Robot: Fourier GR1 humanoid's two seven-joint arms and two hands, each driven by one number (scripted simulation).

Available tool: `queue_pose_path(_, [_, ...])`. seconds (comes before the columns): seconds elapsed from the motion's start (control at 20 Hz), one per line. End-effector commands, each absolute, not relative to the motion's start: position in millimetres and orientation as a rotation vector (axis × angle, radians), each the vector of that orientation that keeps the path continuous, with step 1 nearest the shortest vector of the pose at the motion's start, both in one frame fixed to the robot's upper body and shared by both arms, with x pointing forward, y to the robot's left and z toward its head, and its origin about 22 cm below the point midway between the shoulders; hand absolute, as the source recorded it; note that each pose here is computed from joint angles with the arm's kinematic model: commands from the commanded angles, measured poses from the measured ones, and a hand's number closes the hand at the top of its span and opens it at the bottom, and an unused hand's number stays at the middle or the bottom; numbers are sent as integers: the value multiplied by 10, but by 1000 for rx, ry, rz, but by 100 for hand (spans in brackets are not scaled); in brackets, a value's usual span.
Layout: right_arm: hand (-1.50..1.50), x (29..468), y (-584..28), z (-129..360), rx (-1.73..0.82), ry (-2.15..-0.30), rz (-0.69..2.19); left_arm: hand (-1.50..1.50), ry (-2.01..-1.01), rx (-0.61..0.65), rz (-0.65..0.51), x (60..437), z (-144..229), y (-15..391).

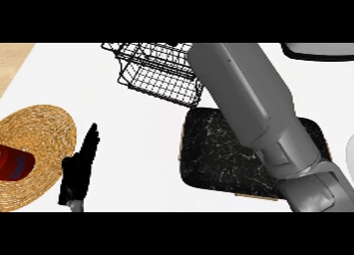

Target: Pick the squash from the tray and place it in the tiered basket

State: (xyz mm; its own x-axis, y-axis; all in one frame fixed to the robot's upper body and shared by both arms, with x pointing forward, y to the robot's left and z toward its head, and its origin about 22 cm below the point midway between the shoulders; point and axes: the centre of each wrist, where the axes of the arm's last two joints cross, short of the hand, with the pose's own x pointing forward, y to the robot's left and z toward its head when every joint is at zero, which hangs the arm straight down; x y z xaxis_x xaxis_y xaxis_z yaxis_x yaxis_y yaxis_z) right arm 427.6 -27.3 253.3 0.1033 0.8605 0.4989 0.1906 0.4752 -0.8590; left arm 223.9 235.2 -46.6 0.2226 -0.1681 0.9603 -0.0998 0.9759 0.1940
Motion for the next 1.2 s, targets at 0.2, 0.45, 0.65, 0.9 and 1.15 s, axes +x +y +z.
queue_pose_path(0.2, [150, 4504, -419, 2051, -892, -1397, 522, 0, -1327, 238, -61, 2336, -449, 2425])
queue_pose_path(0.45, [-150, 4529, -499, 2019, -670, -1396, 325, 0, -1319, 204, -83, 2306, -509, 2307])
queue_pose_path(0.65, [-150, 4556, -551, 1974, -575, -1462, 195, 0, -1327, 187, -83, 2194, -578, 2287])
queue_pose_path(0.9, [-150, 4557, -551, 2028, -486, -1565, 65, 0, -1331, 226, -64, 2324, -494, 2325])
queue_pose_path(1.15, [-150, 4590, -712, 2296, -630, -1653, -184, 0, -1308, 241, -46, 2270, -493, 2393])
